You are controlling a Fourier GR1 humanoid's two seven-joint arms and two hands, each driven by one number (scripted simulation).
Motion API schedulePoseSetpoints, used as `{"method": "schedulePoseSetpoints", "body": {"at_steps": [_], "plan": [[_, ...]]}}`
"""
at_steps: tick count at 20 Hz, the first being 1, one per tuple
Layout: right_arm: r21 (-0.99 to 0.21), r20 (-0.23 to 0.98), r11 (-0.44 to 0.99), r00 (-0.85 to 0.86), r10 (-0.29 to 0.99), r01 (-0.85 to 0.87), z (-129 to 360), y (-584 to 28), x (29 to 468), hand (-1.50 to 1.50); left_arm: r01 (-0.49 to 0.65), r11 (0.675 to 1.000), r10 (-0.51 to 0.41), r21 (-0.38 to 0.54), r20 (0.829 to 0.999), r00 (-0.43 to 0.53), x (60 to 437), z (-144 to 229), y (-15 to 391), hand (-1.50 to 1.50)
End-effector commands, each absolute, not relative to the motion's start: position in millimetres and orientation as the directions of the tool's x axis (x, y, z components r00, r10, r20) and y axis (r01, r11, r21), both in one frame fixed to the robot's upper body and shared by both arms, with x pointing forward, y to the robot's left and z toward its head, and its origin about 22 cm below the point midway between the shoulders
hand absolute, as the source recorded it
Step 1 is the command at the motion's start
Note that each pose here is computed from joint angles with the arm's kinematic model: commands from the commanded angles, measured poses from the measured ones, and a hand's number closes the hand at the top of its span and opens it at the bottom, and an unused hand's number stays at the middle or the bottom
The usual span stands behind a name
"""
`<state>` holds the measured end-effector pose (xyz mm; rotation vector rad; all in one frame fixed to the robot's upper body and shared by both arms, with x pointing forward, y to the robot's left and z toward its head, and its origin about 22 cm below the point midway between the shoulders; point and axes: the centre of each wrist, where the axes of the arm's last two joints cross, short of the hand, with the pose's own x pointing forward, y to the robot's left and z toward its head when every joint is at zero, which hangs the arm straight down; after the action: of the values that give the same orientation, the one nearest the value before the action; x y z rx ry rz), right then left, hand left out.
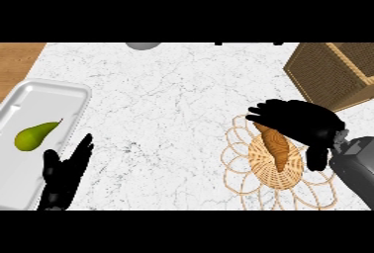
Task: Pick the croissant from the placemat and place it in the basket
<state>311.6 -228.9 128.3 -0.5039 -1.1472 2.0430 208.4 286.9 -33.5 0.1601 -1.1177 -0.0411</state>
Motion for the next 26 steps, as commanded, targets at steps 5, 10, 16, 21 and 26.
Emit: {"method": "schedulePoseSetpoints", "body": {"at_steps": [5,10,16,21,26], "plan": [[-0.861,0.034,-0.31,-0.654,0.756,-0.403,112.3,-219.1,324.9,-1.5,-0.044,0.99,-0.09,0.134,0.843,0.53,205.4,-47.9,283.7,0.0],[-0.857,0.031,-0.326,-0.672,0.74,-0.399,63.2,-215.7,307.4,-1.5,-0.058,0.99,-0.077,0.126,0.846,0.527,188.8,-55.3,298.1,0.0],[-0.81,-0.048,-0.418,-0.664,0.746,-0.411,61.8,-219.0,322.6,-1.5,-0.055,0.987,-0.101,0.152,0.847,0.522,199.2,-49.2,303.3,0.0],[-0.805,-0.076,-0.429,-0.647,0.758,-0.408,53.5,-211.1,329.0,-1.5,-0.031,0.988,-0.115,0.154,0.843,0.526,214.3,-53.6,286.9,0.0],[-0.803,-0.045,-0.414,-0.648,0.76,-0.43,44.0,-224.0,329.3,-1.5,-0.045,0.99,-0.087,0.131,0.839,0.537,205.8,-42.8,303.0,0.0]]}}
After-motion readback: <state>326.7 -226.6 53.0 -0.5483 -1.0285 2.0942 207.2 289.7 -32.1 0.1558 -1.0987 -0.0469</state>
